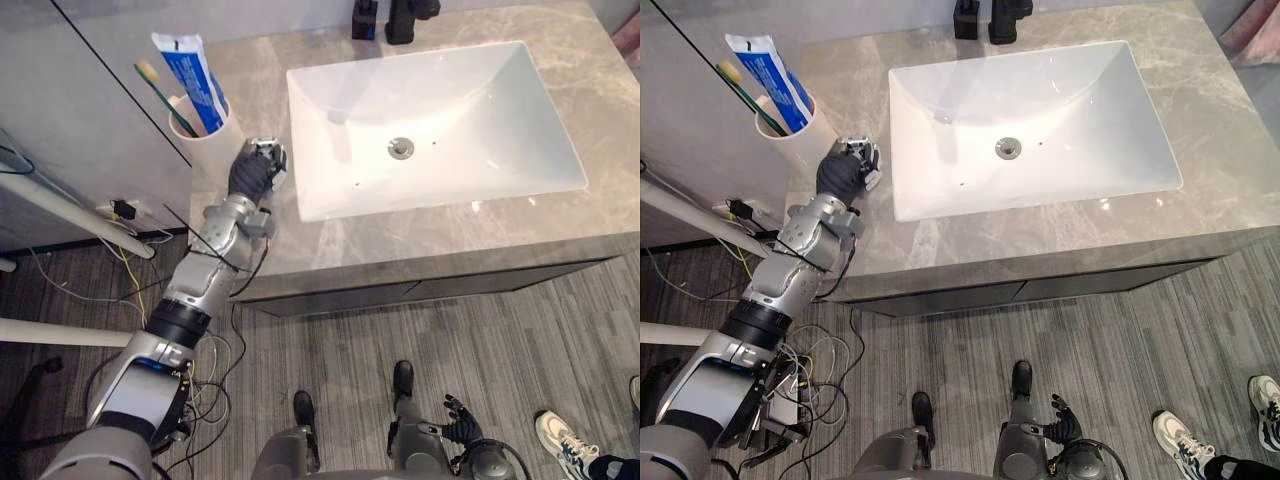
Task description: Organize washtable
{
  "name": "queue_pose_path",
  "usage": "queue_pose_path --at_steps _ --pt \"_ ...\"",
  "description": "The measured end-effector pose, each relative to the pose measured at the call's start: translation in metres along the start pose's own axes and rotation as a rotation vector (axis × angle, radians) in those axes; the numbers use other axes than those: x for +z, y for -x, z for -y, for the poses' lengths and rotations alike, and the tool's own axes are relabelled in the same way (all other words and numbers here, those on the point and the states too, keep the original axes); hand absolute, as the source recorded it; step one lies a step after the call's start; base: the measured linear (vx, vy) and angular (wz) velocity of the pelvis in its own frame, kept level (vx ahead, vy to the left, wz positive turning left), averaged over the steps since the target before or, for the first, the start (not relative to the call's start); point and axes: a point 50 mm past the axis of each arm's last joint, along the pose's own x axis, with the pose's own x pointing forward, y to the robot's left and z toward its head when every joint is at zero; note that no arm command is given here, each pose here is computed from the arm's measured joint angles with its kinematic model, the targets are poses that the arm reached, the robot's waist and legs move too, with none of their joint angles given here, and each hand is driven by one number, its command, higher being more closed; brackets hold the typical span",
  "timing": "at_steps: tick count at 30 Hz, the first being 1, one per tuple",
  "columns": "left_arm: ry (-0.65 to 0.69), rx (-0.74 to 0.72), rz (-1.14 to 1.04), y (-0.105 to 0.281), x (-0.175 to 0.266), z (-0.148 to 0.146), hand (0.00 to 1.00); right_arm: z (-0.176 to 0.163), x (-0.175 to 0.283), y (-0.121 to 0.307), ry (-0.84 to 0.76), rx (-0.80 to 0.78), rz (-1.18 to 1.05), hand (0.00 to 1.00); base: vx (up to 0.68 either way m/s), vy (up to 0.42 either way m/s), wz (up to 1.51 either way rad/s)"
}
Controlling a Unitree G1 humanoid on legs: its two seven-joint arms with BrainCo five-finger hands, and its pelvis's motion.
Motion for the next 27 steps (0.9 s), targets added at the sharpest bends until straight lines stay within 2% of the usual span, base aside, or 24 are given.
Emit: queue_pose_path --at_steps 10,14,22,27 --pt "-0.047 -0.027 0.044 -0.007 0.015 0.006 1.0 0.001 0.0 0.001 0.005 -0.004 0.007 0.0 -0.02 0.004 -0.01" --pt "-0.082 -0.167 0.042 0.008 0.01 0.027 1.0 0.001 -0.004 0.002 0.001 -0.006 -0.007 0.0 0.0 0.003 0.07" --pt "-0.11 -0.367 -0.016 0.045 0.0 0.04 1.0 0.001 -0.008 0.003 0.005 -0.005 -0.024 0.0 -0.01 0.008 0.07" --pt "-0.098 -0.369 -0.062 0.058 -0.008 0.033 1.0 0.001 -0.017 0.004 0.022 0.005 -0.058 0.0 0.01 0.009 0.07"
